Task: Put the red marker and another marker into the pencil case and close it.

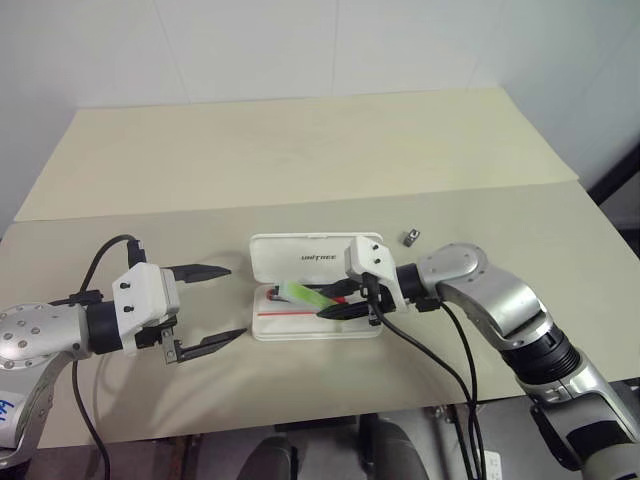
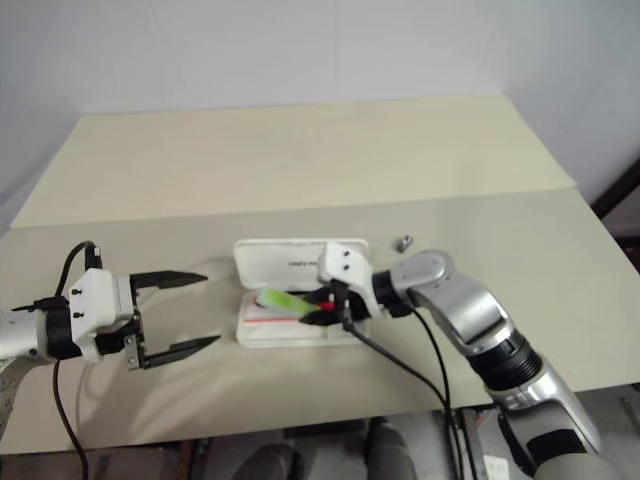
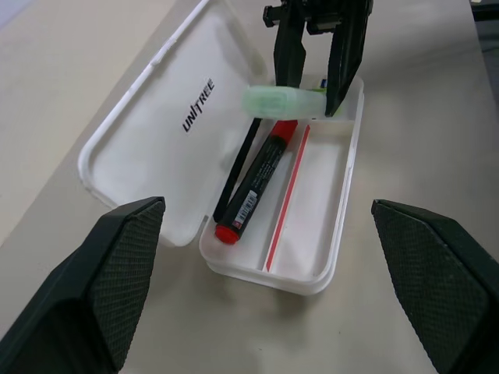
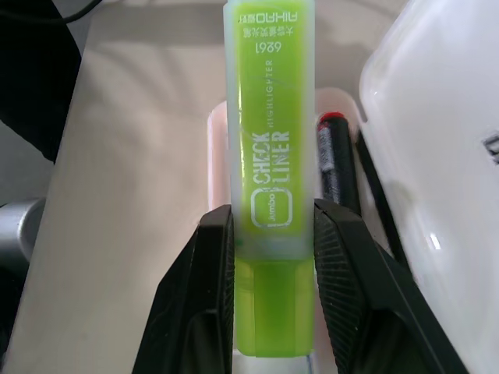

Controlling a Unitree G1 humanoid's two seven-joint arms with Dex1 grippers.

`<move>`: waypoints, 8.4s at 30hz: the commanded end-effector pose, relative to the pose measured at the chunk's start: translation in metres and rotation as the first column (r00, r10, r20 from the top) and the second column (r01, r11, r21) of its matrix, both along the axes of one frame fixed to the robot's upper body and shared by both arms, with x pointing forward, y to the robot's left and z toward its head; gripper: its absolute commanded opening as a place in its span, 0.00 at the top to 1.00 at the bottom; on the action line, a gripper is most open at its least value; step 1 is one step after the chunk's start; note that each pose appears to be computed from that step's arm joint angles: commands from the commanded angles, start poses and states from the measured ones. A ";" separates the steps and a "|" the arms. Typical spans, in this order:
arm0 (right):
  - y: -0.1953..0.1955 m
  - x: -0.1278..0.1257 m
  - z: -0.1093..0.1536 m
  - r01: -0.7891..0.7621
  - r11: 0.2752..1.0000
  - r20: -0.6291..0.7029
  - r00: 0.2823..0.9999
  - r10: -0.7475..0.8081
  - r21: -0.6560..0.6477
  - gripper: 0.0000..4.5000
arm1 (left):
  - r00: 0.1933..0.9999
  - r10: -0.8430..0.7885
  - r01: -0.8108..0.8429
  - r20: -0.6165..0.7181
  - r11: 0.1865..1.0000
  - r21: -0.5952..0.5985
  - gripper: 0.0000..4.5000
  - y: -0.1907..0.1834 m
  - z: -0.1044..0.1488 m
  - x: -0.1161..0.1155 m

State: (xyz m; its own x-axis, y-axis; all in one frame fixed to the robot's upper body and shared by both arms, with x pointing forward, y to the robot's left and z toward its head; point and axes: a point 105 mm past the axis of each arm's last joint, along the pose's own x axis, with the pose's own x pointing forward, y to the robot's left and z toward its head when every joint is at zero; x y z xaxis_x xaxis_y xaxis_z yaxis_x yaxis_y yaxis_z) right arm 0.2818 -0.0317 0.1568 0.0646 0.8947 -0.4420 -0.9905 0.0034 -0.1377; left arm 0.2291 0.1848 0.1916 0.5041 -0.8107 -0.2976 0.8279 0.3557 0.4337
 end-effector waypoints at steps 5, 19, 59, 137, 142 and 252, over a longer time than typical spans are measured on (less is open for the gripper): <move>0.007 -0.001 0.001 -0.016 0.999 0.017 1.000 0.017 -0.047 0.76 | 1.000 -0.011 0.011 0.023 1.000 0.009 0.00 0.001 0.005 0.001; 0.022 -0.001 0.002 -0.074 0.995 0.034 0.996 0.077 -0.066 0.76 | 1.000 -0.011 0.011 0.021 1.000 0.008 0.00 -0.003 0.001 -0.001; -0.061 -0.033 0.046 -0.047 0.997 -0.224 0.974 0.031 -0.066 0.00 | 0.998 -0.051 0.051 0.036 0.999 -0.001 0.00 -0.007 0.002 0.013; -0.140 0.136 -0.009 0.753 0.656 0.042 0.655 -0.755 0.058 0.00 | 0.993 -0.052 0.067 0.103 0.986 -0.152 0.00 -0.078 0.034 0.042; -0.138 0.136 -0.012 0.757 0.650 0.029 0.650 -0.759 0.066 0.00 | 0.994 -0.052 0.067 0.101 0.987 -0.148 0.00 -0.077 0.036 0.042; -0.057 0.007 -0.008 0.156 0.984 -0.129 0.981 -0.145 0.080 0.90 | 0.996 -0.087 0.087 -0.005 0.996 -0.024 0.00 -0.052 -0.004 0.017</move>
